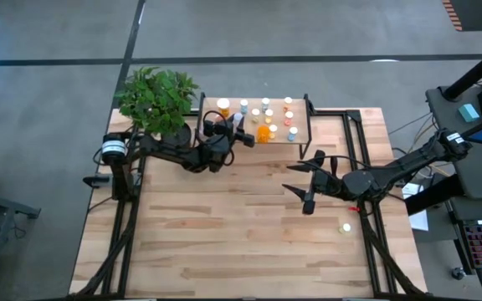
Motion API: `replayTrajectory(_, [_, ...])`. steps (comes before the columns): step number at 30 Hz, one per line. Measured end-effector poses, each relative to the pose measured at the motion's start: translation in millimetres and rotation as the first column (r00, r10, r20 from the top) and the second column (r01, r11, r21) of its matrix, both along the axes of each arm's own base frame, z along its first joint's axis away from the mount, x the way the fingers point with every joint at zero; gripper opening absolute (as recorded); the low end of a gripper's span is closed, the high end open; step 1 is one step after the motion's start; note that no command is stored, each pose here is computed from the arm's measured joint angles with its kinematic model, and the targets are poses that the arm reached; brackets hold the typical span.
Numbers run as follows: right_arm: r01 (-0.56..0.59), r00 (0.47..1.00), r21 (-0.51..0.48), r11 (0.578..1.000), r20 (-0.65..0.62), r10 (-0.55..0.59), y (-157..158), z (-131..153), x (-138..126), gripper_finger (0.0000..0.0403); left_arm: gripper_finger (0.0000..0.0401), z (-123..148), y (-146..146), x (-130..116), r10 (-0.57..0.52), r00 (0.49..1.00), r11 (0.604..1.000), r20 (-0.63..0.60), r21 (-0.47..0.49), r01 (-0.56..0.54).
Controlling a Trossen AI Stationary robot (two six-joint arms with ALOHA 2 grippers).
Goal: Pick and place medicine bottles onto shelf by color
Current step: Put the transparent pill bottle on the shelf, then adjust the pink pill bottle on the shelf
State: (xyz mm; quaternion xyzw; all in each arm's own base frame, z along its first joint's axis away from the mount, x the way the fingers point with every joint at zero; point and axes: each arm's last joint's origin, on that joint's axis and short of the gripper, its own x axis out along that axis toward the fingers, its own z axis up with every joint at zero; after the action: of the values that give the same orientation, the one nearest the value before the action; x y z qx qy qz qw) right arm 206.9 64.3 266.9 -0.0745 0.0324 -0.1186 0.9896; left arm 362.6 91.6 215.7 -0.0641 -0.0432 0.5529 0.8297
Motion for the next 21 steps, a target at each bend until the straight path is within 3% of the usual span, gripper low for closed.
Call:
replayTrajectory(6, [-0.001,1.0,0.0,1.0,0.0,0.001,0.1,0.1,0.1,0.0256,0.0131,-1.7,0.0,1.7,0.001,1.0,1.0,-0.006,0.002,-0.001])
replayTrajectory(15, [-0.019,1.0,0.001,1.0,0.0,0.019,0.6,0.3,0.2,0.0253,0.0229,-0.9,-0.1,1.7,-0.002,1.0,1.0,-0.006,0.003,0.002])
replayTrajectory(21, [-0.019,1.0,0.006,1.0,0.001,0.019,0.6,0.2,0.2,0.0256,0.0259,6.2,-7.3,0.1,-0.019,0.999,0.999,-0.038,0.028,0.02])
